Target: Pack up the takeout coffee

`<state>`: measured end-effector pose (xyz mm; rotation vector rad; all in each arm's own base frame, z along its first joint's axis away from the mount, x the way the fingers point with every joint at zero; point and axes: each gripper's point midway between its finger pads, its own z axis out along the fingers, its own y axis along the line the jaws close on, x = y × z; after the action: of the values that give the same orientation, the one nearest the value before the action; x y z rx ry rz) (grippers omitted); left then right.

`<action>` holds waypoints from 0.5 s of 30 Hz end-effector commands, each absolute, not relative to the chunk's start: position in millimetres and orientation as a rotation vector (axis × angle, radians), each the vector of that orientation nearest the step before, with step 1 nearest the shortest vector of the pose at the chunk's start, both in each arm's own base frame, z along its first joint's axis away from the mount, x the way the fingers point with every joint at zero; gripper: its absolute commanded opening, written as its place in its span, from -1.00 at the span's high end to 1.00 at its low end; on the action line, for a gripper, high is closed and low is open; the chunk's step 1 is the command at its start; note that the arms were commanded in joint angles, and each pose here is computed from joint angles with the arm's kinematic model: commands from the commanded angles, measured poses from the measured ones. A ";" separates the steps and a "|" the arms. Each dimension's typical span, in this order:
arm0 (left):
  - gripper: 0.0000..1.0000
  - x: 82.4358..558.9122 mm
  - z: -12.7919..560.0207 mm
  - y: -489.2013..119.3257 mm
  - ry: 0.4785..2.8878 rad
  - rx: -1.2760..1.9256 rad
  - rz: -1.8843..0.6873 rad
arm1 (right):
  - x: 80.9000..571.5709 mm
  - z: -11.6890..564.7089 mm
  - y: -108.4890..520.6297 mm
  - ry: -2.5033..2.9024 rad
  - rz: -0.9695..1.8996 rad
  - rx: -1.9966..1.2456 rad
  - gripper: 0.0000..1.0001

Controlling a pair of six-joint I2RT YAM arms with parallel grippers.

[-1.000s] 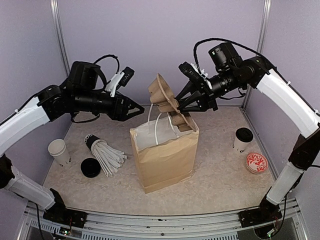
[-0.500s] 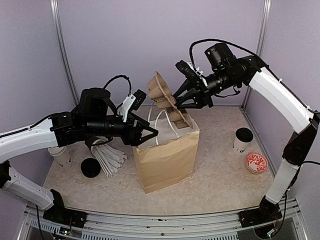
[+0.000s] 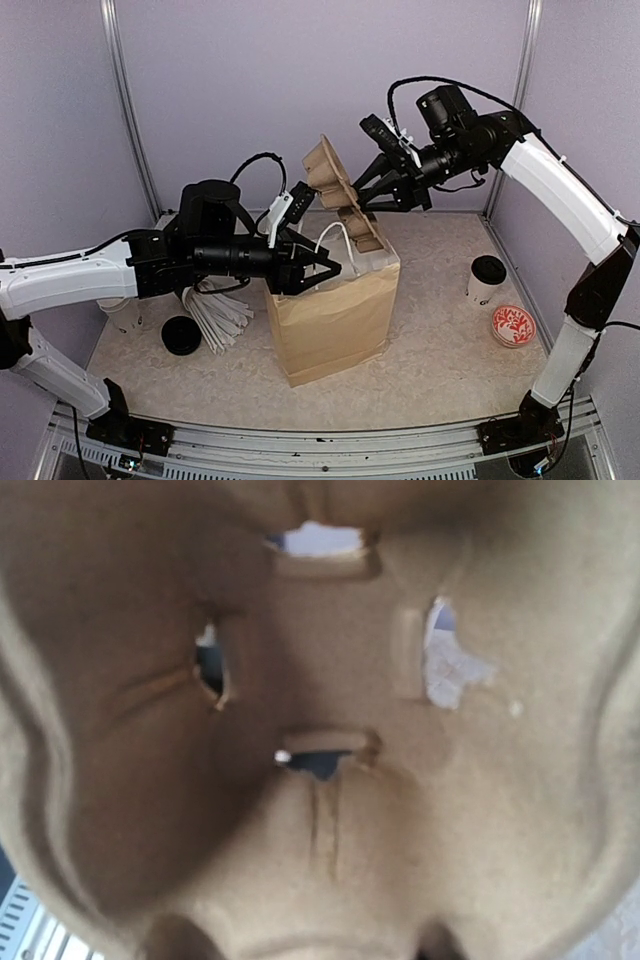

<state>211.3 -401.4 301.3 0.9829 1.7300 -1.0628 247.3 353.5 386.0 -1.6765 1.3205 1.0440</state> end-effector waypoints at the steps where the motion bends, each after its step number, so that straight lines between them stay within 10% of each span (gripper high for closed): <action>1: -0.06 173.1 330.9 -415.7 1.562 1.084 -1.195 | 252.4 382.8 351.8 1.347 1.085 -1.655 0.59; 15: 0.01 145.8 322.8 -426.7 1.577 1.160 -1.092 | 228.1 346.6 357.4 1.393 1.063 -1.776 0.57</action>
<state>148.5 -428.8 306.4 1.1640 1.6177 -1.1317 243.9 354.6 352.8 -1.7209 1.4025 1.0795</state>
